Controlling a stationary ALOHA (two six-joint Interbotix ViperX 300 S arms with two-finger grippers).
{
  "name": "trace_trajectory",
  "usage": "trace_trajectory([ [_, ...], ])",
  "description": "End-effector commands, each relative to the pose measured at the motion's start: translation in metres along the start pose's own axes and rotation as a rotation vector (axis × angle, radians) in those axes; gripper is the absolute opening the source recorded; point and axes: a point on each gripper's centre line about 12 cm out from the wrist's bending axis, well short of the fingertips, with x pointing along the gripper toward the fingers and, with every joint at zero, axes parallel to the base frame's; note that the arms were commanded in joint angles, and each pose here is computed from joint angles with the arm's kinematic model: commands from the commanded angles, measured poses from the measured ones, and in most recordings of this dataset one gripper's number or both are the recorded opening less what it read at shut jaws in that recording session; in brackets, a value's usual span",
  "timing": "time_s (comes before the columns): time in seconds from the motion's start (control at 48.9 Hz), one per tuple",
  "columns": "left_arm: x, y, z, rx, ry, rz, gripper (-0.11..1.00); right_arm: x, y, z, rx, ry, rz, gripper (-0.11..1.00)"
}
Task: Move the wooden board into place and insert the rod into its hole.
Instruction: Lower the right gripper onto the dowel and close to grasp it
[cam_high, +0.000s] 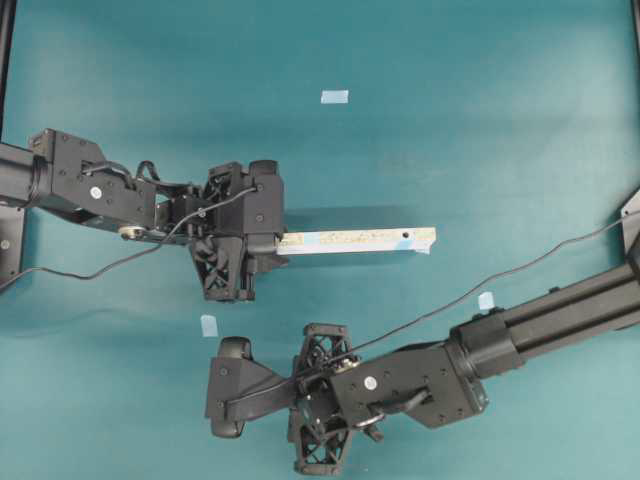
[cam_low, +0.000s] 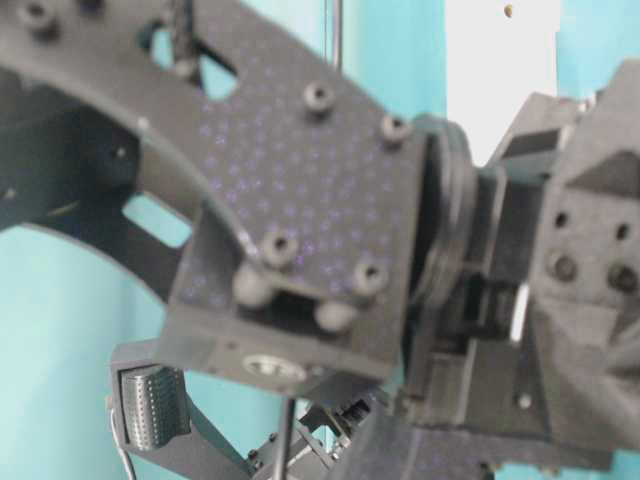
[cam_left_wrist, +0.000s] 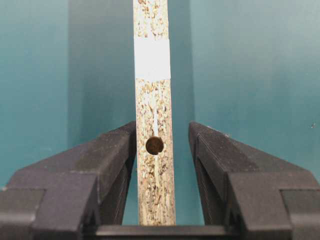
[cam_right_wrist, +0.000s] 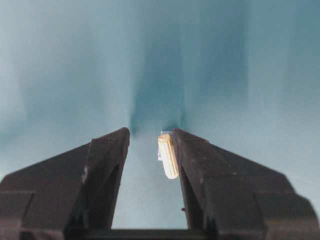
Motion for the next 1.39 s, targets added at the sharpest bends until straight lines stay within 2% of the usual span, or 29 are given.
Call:
trace_trajectory([
  [0.0,-0.0058,-0.0024,0.0109,-0.005,-0.040,-0.004,0.43,-0.0146,0.0067,0.0052,-0.005,-0.029,0.021,0.44],
  [0.286,-0.0063,-0.0070,0.0118,0.003,-0.043,-0.013,0.43,-0.0150,0.0011,0.0049,-0.036,-0.028,-0.026,0.44],
  [0.573,-0.0064,-0.0105,0.0124,0.009,-0.044,-0.019,0.43,-0.0154,-0.0015,0.0016,-0.037,-0.015,-0.037,0.44],
  [1.371,-0.0060,-0.0110,0.0126,0.012,-0.044,-0.020,0.43,-0.0117,0.0023,0.0063,-0.044,-0.079,0.010,0.44],
])
